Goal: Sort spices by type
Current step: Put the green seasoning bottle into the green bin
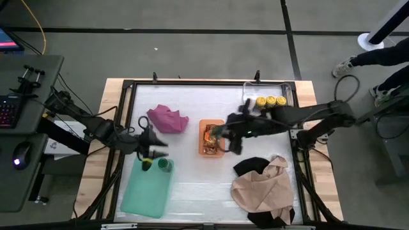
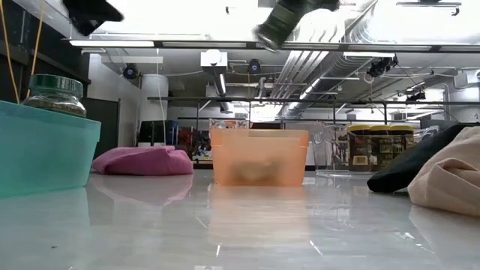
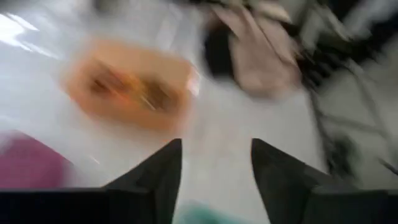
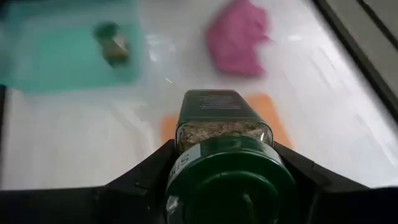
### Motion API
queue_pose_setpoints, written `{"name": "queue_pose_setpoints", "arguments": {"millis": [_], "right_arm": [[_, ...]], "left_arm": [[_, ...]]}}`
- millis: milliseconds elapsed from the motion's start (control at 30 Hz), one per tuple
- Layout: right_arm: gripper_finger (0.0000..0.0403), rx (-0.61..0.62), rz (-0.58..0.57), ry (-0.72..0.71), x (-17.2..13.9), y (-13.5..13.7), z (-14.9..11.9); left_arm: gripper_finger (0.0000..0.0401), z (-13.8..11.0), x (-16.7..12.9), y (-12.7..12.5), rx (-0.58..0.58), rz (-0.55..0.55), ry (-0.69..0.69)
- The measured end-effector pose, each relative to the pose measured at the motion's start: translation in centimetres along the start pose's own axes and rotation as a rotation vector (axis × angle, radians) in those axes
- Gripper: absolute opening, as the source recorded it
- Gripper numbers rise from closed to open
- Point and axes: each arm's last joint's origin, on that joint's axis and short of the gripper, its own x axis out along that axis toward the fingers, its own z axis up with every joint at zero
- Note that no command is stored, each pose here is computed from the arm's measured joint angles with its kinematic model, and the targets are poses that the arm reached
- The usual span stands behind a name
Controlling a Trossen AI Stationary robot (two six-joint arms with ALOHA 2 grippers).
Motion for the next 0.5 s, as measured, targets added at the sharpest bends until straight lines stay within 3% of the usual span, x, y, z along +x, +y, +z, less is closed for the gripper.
{"name": "queue_pose_setpoints", "arguments": {"millis": [100, 200, 333, 500], "right_arm": [[0.0193, -0.064, 0.082, -0.041, 2.5, 2.3, 1.5], [0.0193, -0.148, 0.163, -0.073, 5.4, 4.7, 2.7], [0.0193, -0.236, 0.2, -0.084, 8.5, 6.6, 4.3], [0.0193, -0.291, 0.218, -0.049, 10.4, 7.3, 5.7]], "left_arm": [[0.0208, -1.1, -0.3, -0.6, -0.029, -0.138, 0.162], [0.022, -1.9, -0.7, -1.2, -0.062, -0.171, 0.223], [0.0223, -1.8, -0.9, -1.7, -0.039, -0.11, 0.123], [0.0223, -1.1, -0.5, -1.7, 0.035, -0.021, -0.001]]}}
